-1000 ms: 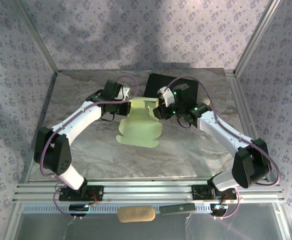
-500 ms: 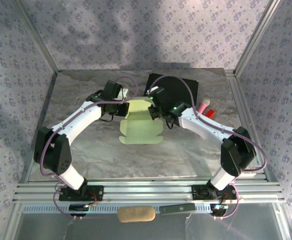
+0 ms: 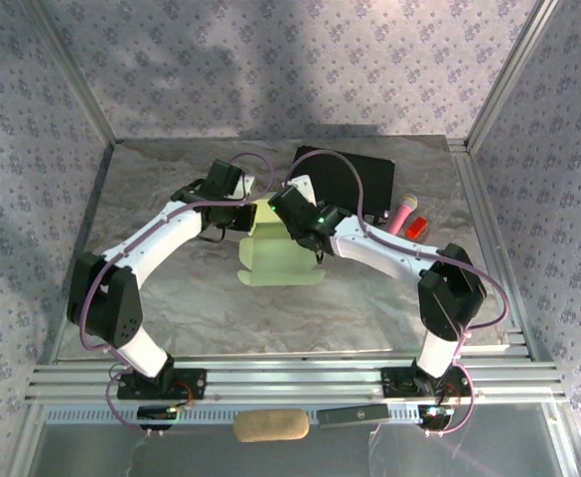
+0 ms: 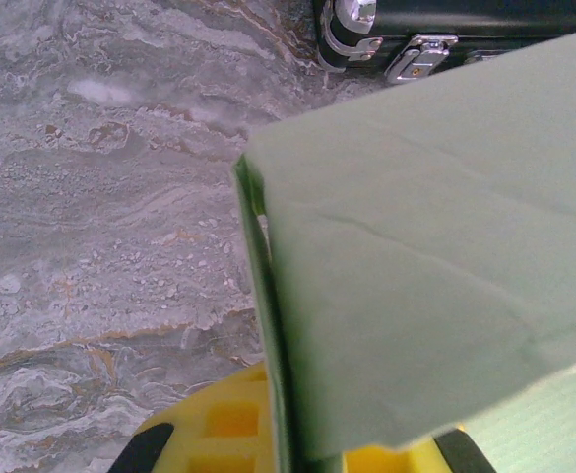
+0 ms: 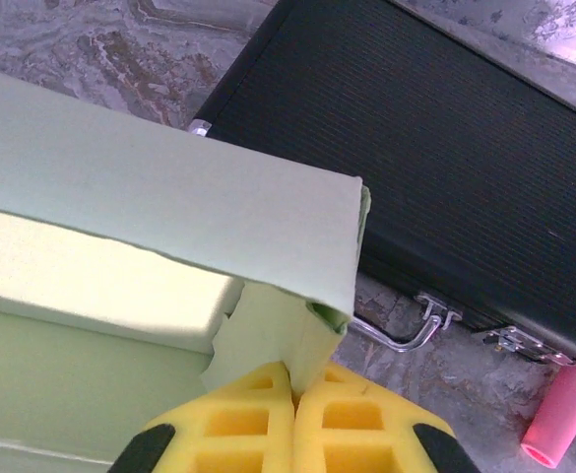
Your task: Fold the paper box
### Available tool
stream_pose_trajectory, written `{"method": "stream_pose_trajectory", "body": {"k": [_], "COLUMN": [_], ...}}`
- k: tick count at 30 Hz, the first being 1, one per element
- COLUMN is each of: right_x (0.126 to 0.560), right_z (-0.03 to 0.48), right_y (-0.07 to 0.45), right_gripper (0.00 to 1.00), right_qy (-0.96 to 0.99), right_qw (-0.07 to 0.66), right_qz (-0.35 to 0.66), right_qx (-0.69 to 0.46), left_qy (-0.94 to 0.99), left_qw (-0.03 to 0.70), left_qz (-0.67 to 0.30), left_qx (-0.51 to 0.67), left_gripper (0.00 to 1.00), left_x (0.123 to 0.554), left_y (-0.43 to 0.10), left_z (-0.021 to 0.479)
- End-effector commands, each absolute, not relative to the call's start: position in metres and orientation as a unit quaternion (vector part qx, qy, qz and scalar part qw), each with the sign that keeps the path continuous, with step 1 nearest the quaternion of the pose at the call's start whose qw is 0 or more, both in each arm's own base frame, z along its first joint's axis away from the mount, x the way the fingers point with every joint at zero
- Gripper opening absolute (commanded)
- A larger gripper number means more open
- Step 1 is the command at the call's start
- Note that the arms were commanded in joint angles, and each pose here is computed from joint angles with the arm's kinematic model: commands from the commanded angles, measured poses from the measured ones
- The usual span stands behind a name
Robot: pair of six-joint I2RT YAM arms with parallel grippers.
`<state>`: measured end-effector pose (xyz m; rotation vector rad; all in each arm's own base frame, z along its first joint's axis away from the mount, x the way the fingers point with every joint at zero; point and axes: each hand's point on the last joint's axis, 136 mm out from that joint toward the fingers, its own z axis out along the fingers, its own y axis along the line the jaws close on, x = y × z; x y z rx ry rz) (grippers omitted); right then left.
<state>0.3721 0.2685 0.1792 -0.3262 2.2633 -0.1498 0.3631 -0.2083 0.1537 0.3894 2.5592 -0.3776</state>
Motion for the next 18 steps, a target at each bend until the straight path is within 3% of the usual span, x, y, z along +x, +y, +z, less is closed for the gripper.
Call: {"method": "stream_pose_trajectory", "body": {"k": [1,18], "right_x": [0.379,0.391], "right_z": [0.187,0.194], "right_y": [0.282,0.263], "right_gripper": [0.08,0.25], "right_qy": [0.899,0.886], "right_qw": [0.416,0.438], "right_qz": [-0.012,-0.072], "right_qx": [-0.135,-0.13], "left_qy": [0.922,0.924], "left_qw": [0.282,0.282], "left_qz": [-0.192,-0.187], "left_qx": [0.183,0.179], "left_gripper": [0.0,0.0], "left_x": [0.36,0.362], "left_y": [-0.238,-0.238], "left_z": [0.184,0.183]}}
